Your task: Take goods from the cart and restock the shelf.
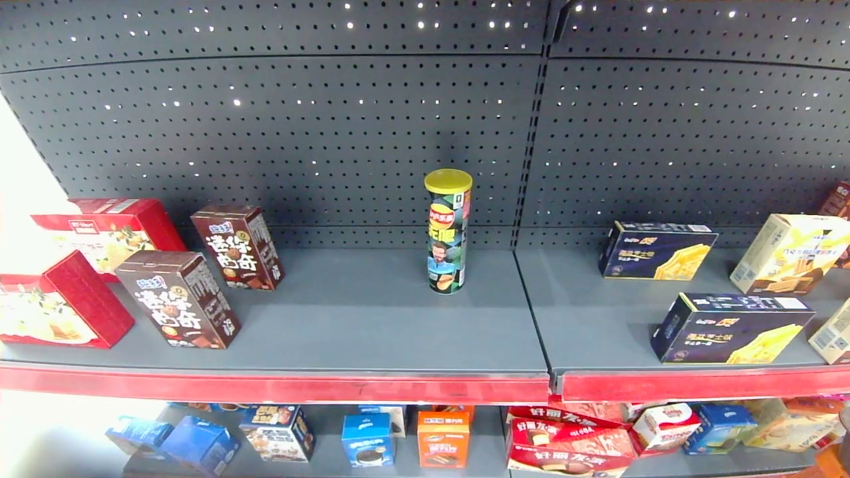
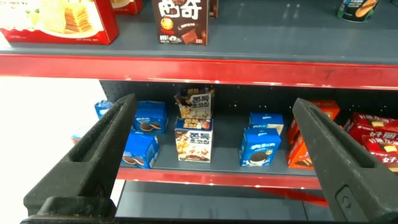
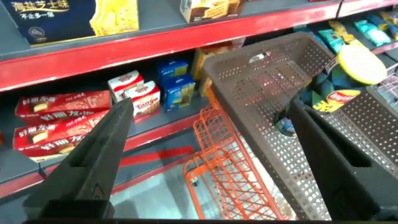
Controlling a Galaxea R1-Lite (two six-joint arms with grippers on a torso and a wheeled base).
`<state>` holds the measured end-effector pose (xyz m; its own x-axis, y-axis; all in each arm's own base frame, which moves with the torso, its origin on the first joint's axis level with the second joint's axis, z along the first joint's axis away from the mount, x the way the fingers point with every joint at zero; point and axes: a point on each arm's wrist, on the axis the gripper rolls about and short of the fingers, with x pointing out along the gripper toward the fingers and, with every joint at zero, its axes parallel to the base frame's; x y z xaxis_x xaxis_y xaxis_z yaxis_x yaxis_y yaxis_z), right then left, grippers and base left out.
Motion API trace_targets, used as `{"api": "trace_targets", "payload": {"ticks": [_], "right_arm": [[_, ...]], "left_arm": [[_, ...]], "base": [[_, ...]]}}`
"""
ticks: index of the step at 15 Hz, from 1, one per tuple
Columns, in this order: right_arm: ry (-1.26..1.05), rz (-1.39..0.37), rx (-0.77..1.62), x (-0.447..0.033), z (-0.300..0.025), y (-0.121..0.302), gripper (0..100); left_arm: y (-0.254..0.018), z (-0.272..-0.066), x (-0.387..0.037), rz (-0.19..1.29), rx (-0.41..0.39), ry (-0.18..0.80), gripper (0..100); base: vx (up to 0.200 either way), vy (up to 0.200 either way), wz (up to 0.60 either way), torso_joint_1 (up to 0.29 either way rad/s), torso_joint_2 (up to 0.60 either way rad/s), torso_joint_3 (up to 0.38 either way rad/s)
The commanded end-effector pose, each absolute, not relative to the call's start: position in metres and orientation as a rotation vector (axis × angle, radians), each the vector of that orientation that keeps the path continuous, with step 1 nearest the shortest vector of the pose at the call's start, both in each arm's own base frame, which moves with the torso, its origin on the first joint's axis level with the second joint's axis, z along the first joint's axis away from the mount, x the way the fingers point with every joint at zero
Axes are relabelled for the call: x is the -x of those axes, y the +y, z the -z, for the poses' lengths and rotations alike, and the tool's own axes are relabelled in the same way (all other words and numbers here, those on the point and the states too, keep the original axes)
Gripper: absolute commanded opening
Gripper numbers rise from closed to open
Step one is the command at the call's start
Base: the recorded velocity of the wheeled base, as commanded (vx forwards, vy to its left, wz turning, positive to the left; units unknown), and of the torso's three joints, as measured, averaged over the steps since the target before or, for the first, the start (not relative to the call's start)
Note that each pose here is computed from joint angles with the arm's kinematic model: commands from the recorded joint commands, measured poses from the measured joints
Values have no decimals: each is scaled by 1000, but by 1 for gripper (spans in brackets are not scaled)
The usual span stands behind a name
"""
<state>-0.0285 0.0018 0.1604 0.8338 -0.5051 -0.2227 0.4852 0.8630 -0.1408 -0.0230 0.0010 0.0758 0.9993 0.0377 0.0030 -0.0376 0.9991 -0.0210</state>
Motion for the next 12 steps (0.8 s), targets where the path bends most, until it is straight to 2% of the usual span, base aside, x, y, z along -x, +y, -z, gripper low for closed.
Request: {"api": "trace_targets", "payload": {"ticks": [1,2,6,12], "right_arm": [[253,524,85,28,-161,2,100],[247,524,92,28,-162,2,100],[245,522,95,28,-162,2,100],[245,519,96,28,-162,2,100]], "left_arm": [[1,-76,23,-38,22,-3,100],[1,-76,23,-38,22,-3,100],[1,-76,23,-37,23,-3,100],[1,-76,23,-37,22,-3,100]], "base": [[0,0,0,0,0,0],[0,0,0,0,0,0],[0,0,-600,1,2,2],[0,0,0,0,0,0]]}}
